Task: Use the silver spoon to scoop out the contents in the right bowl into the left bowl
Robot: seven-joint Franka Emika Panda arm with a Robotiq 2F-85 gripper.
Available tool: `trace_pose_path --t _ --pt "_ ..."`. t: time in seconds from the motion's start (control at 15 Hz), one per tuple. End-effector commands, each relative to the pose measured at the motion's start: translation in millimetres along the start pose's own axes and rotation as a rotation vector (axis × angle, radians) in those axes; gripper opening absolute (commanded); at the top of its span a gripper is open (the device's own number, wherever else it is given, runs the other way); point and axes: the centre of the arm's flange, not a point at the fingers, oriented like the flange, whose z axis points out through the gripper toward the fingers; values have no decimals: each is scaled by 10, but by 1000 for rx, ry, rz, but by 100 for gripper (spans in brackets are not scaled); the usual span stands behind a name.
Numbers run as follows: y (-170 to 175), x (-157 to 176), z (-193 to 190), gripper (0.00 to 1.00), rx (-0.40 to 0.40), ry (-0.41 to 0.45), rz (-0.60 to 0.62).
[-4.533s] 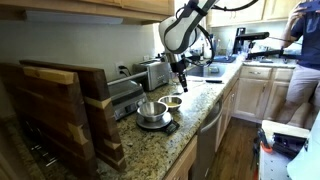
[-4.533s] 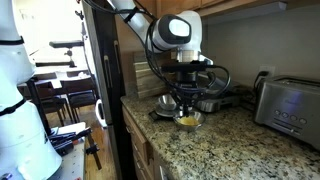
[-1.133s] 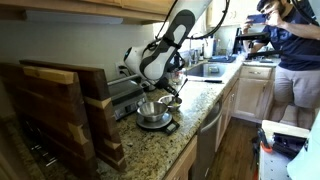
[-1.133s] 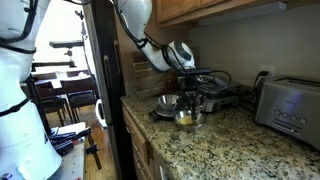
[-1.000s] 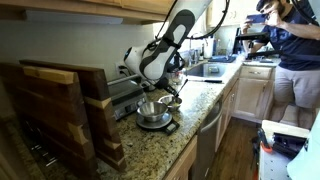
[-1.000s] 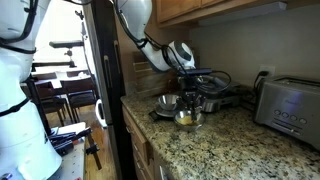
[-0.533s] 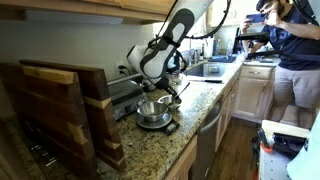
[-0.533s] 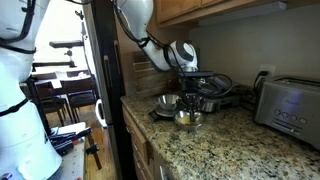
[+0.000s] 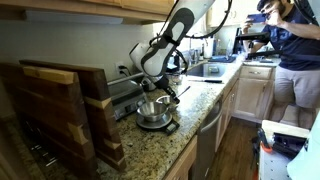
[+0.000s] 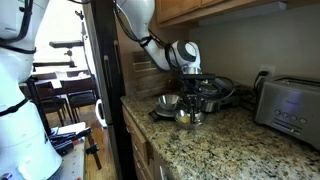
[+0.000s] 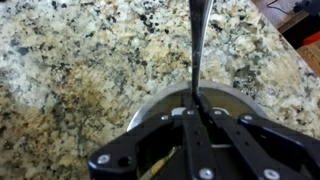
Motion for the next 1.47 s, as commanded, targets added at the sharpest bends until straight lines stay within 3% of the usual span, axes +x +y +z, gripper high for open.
trace_pose_path --t 0.0,0.73,1.4 --pt "-79 -187 -15 4 -1 49 5" --pt "-58 -286 59 4 54 162 14" --pt "-135 -423 -45 4 12 240 -6"
